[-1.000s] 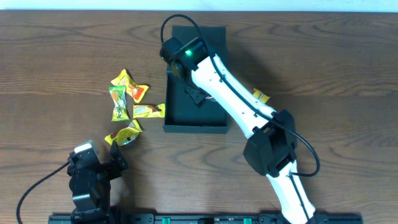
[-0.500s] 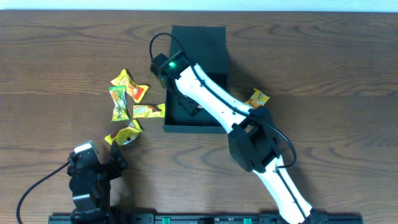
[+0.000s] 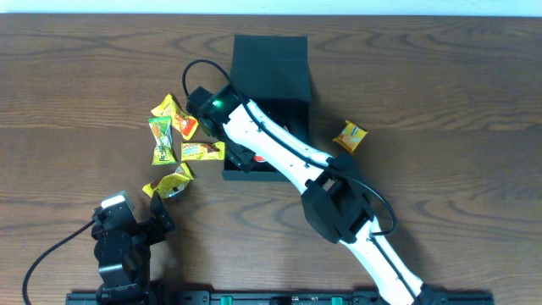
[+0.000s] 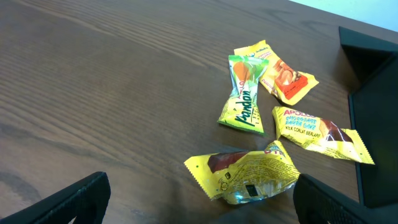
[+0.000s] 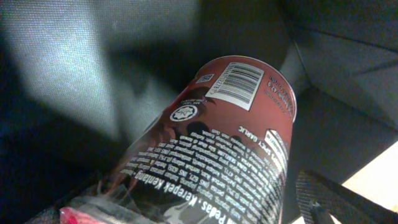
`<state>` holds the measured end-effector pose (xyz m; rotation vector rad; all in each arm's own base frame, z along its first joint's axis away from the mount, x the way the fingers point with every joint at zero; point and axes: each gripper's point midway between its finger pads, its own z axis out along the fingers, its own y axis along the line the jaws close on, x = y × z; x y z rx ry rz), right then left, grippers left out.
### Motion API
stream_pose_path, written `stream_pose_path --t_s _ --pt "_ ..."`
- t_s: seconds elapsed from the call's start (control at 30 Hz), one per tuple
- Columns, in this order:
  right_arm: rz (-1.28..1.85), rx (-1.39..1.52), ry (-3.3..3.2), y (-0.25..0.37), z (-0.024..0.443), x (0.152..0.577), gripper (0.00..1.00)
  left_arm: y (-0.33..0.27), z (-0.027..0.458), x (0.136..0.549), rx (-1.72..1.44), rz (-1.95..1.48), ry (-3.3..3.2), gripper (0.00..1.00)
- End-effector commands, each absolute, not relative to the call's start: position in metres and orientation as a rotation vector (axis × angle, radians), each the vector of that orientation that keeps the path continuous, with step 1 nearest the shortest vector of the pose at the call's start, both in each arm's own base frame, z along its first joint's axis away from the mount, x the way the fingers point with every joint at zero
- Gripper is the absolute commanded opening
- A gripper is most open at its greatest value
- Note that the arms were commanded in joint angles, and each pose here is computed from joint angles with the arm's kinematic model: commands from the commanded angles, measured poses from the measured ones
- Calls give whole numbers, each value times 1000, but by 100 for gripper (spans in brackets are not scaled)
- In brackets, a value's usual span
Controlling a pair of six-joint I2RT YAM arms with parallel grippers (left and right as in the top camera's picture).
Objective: Pack container
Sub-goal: 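Lower the can into the box and lay it on its side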
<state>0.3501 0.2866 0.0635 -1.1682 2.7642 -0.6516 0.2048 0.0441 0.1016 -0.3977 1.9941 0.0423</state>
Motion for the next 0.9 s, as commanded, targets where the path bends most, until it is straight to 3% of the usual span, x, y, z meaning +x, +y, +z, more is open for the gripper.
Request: stream_pose_path --t_s 0.0,0.5,0.87 --pt "-655 -1174 2751 290 65 351 99 44 96 205 -393 48 2002 95" --pt "-421 -1174 2812 314 57 342 99 45 96 205 -393 49 2002 95" --pt "-349 -1070 2811 316 56 360 99 44 97 205 -393 48 2002 95"
